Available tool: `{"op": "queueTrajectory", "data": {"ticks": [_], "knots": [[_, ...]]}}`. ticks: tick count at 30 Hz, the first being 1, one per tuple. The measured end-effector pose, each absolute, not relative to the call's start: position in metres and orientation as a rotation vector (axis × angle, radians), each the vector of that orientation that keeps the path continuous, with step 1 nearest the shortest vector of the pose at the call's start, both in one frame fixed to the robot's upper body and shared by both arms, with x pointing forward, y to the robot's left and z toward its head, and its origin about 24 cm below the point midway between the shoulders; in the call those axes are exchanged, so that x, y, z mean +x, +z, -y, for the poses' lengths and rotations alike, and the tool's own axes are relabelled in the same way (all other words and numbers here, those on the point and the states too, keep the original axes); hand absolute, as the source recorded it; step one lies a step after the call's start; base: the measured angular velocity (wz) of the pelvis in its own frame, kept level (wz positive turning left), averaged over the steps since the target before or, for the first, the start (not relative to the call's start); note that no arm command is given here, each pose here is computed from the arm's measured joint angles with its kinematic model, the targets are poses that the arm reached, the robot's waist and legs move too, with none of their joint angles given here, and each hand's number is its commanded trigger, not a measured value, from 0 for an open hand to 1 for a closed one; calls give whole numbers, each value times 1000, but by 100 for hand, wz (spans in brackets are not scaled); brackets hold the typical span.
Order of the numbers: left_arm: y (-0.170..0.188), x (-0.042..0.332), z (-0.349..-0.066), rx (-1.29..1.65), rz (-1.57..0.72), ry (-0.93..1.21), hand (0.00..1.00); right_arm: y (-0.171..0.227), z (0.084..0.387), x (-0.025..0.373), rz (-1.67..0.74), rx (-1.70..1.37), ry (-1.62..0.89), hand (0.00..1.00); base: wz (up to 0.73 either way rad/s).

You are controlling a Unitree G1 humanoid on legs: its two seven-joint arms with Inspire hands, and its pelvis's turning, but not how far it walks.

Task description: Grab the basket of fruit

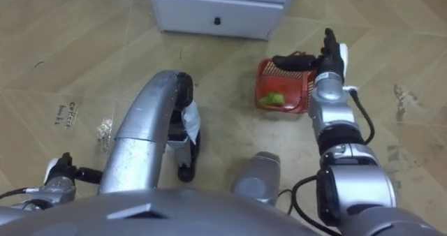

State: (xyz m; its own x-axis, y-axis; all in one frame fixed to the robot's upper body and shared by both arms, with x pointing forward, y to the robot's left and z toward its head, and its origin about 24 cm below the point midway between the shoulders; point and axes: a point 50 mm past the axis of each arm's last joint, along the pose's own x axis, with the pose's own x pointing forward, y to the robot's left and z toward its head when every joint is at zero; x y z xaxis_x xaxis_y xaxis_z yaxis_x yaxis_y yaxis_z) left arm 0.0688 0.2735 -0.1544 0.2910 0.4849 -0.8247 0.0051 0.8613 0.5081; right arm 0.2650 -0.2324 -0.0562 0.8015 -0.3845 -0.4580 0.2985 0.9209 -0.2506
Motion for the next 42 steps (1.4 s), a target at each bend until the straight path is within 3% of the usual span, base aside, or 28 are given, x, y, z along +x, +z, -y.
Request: {"op": "queueTrajectory", "data": {"ticks": [10,19,42], "knots": [[-158,34,-274,463,-1329,334,0,-37,235,279,-429,-186,-402,0,15],[-163,24,-263,451,-1365,244,0,-22,274,279,-404,-282,-485,0,-1],[-166,15,-254,443,-1401,101,0,-61,296,249,-668,-223,-489,0,-1]]}}
